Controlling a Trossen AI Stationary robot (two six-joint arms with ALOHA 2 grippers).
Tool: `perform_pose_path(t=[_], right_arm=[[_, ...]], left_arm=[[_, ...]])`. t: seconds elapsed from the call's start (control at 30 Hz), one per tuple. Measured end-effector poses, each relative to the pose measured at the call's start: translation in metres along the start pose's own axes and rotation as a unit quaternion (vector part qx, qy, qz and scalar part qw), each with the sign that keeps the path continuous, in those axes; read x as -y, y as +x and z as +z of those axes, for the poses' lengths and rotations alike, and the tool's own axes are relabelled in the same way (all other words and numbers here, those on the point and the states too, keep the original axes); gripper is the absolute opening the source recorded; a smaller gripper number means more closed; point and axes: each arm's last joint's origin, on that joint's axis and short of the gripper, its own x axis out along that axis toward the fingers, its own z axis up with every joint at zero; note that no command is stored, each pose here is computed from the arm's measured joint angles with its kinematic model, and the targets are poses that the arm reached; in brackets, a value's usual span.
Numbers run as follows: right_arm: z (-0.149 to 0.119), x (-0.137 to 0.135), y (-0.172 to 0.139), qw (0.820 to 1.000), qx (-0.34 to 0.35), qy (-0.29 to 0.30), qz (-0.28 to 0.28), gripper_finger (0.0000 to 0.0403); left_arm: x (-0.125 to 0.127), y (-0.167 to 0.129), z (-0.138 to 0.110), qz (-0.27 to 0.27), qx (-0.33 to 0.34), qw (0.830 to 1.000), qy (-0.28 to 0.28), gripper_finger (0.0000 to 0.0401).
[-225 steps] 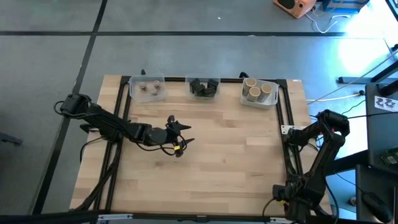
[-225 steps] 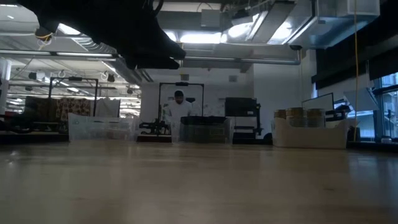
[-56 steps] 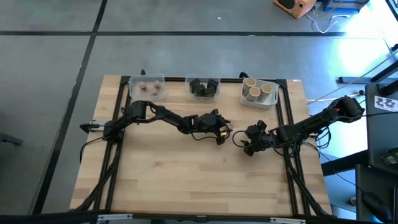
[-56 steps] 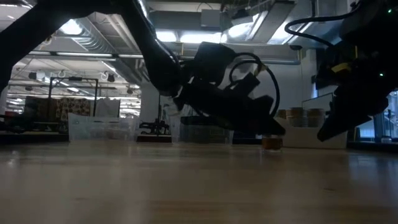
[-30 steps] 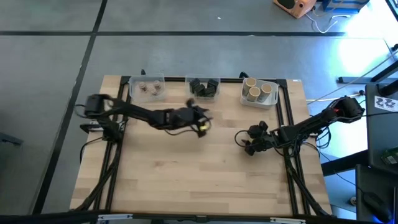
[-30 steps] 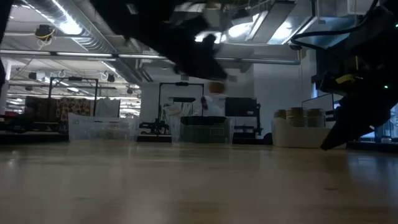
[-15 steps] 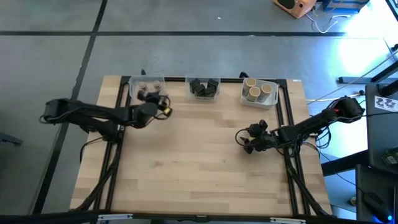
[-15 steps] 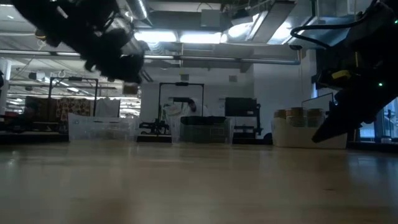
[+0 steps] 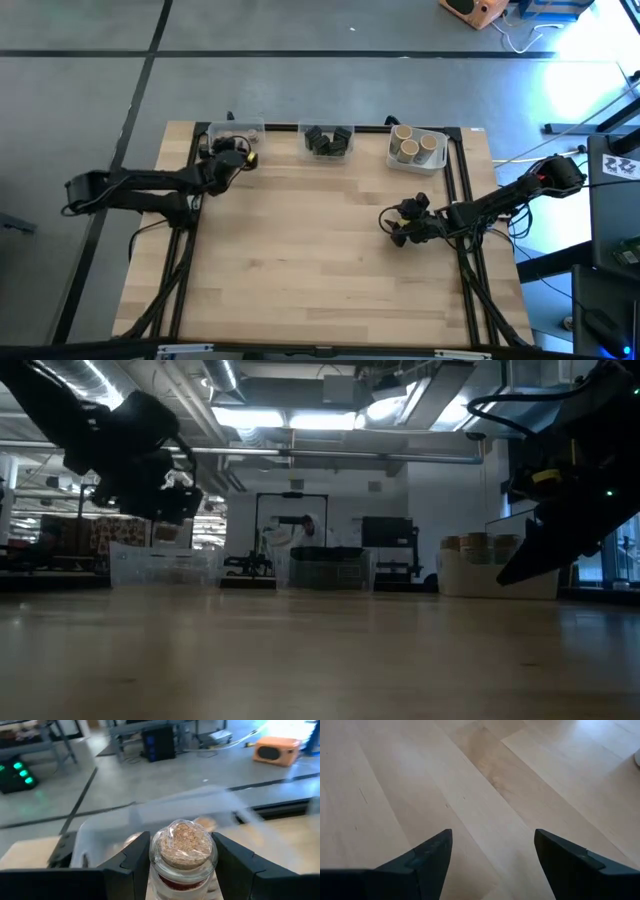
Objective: Sort spices by type
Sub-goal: Put the brown seasoning bottle into the left transparent bin
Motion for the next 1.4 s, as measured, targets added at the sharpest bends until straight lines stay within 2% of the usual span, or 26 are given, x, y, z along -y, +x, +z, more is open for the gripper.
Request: perform_pose_path(t=[0.37, 0.83, 0.93, 1.1, 1.4], right_arm=[[0.0, 0.0, 0.0, 1.0, 0.003, -0.003, -0.005, 0.0282], [0.001, 0.0, 0.0, 1.0, 0.005, 0.001, -0.003, 0.0282], [0.0, 0.0, 0.0, 1.0, 0.004, 0.001, -0.002, 0.0282], [0.0, 0.0, 0.0, 1.0, 0.003, 0.002, -0.001, 0.0282], [0.0, 0.0, 0.0, 1.0, 0.003, 0.002, -0.001, 0.0282]], left_arm=[[-0.021, 0.013, -0.022, 0.053, -0.023, 0.998, -0.025, 0.016], [-0.032, 0.042, -0.028, 0.024, -0.079, 0.996, -0.034, 0.016], [-0.032, 0.042, -0.034, 0.011, -0.1, 0.995, -0.024, 0.0177], [-0.032, 0.042, -0.032, 0.007, -0.097, 0.995, -0.027, 0.0208], [-0.032, 0.042, -0.031, 0.005, -0.094, 0.996, -0.01, 0.0222]])
